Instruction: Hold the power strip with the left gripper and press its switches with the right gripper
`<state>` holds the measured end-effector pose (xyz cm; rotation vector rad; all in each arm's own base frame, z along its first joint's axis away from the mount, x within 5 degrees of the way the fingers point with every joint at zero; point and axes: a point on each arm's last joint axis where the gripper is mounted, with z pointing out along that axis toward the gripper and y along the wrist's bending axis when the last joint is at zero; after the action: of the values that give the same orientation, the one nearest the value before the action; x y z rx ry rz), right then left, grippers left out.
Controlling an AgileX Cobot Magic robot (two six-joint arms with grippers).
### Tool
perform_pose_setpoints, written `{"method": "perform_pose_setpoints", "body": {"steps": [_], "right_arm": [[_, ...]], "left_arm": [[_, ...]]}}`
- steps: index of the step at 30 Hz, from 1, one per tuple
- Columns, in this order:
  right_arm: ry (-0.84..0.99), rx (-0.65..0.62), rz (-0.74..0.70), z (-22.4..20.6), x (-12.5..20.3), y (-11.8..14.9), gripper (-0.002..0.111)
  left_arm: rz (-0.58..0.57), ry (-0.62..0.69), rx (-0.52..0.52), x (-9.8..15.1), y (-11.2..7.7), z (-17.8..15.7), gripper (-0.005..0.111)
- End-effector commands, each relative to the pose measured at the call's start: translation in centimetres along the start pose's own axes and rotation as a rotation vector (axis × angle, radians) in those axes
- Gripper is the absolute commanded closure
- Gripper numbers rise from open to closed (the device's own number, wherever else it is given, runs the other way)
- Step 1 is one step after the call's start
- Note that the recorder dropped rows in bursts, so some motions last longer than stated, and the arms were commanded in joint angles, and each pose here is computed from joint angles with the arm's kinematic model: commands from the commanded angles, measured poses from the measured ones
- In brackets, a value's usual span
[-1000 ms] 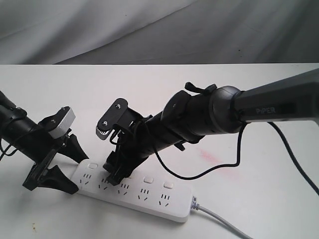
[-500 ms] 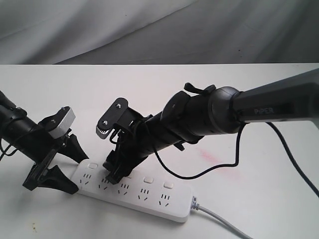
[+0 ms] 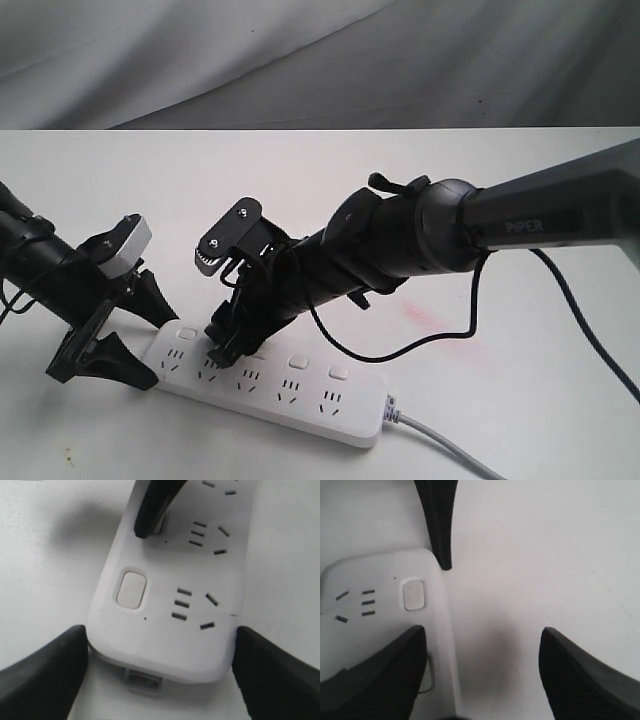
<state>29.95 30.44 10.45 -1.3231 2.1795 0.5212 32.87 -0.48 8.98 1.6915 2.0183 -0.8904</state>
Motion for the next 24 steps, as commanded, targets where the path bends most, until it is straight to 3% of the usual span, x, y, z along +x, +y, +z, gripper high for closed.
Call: {"method": "perform_pose_setpoints", "body": {"steps": [1, 5, 13, 24], "right_arm": [[0.097, -0.04, -0.078, 1.2, 2.5, 0.4, 0.048], [0.047, -0.026, -0.032, 0.1, 1.3, 0.4, 0.048], [-0.122, 0.054, -0.079, -5.8, -3.1, 0.4, 0.048], [-0.062, 0.058, -0.049, -6.2, -0.5, 0.1, 0.048]], "left_arm": [[-0.005, 0.055, -0.002, 0.8, 0.0, 0.5, 0.043], [-0.005, 0.055, -0.002, 0.8, 0.0, 0.5, 0.043], [-0.005, 0.055, -0.002, 0.8, 0.0, 0.5, 0.043], [-0.005, 0.055, -0.002, 0.8, 0.0, 0.5, 0.043]]}}
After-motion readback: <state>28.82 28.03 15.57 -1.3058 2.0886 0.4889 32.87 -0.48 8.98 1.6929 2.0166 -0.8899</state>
